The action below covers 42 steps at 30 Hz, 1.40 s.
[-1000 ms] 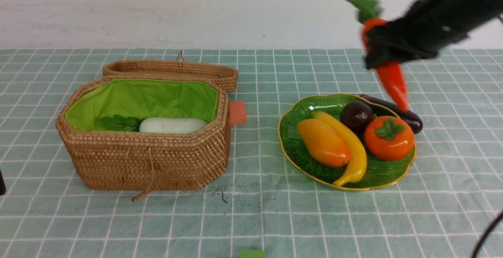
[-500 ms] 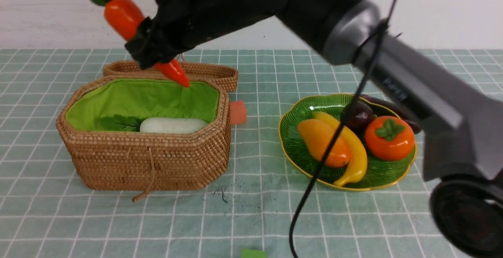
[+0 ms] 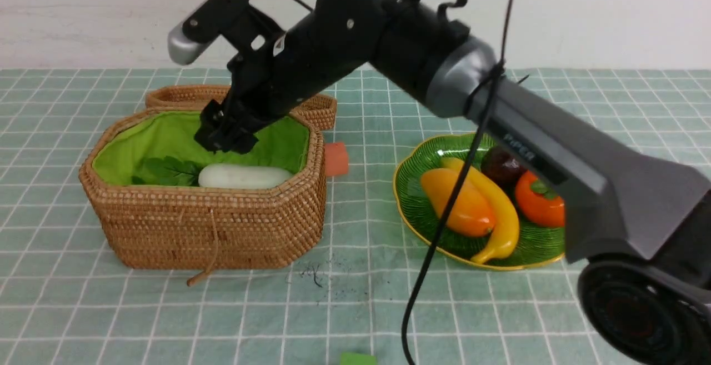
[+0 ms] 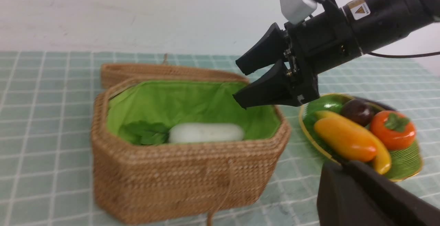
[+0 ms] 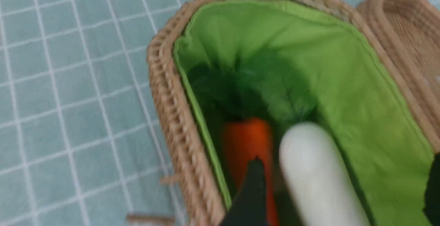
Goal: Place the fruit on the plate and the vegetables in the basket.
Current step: Use the right arm to grab a carrot and put it into the left basket, then grab an eggplant with your right arm and place it in the basket on the left.
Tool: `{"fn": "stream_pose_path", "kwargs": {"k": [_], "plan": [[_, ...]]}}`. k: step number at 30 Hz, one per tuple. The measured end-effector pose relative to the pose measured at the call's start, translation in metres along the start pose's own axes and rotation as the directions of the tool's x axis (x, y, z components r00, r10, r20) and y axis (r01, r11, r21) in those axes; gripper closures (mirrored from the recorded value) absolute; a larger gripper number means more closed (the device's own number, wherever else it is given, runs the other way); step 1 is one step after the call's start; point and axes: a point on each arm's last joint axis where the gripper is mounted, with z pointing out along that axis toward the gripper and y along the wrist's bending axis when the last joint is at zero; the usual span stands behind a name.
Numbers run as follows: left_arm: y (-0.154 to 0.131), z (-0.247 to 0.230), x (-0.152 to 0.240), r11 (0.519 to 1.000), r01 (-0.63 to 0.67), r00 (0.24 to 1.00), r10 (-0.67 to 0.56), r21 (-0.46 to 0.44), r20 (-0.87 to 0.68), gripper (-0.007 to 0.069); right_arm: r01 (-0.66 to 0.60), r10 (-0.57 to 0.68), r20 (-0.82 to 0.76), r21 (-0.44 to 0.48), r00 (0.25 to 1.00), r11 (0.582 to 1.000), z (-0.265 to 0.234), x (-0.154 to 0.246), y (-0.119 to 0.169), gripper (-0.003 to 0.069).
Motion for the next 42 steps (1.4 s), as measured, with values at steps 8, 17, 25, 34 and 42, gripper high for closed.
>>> {"fn": "stream_pose_path", "kwargs": {"k": [8, 17, 25, 34, 42], "plan": [[-0.012, -0.001, -0.005, 0.99, 0.028, 0.998, -0.036, 0.137, 0.05, 0.0625, -0.086, 0.145, -0.143, 0.357, 0.979, 0.93, -0.131, -0.007, -0.037, 0.0173], [-0.013, -0.001, -0.004, 0.989, 0.047, 0.998, -0.053, 0.143, 0.037, 0.0625, -0.367, 0.577, -0.114, 0.669, 0.809, 0.647, -0.22, 0.106, -0.158, 0.0445], [-0.013, -0.001, -0.004, 0.988, 0.049, 0.998, -0.055, 0.144, 0.036, 0.0625, -0.505, 0.683, -0.285, 0.499, 0.673, 0.705, -0.189, 0.255, -0.232, 0.0211], [-0.013, -0.001, -0.004, 0.988, 0.049, 0.998, -0.055, 0.144, 0.036, 0.0625, -0.523, 0.623, -0.339, 0.345, 0.705, 0.78, -0.159, 0.313, -0.249, 0.0134], [-0.013, -0.001, -0.004, 0.989, 0.045, 0.998, -0.051, 0.143, 0.038, 0.0622, -0.569, 0.641, -0.309, 0.297, 0.703, 0.767, -0.142, 0.323, -0.25, 0.0134]]}}
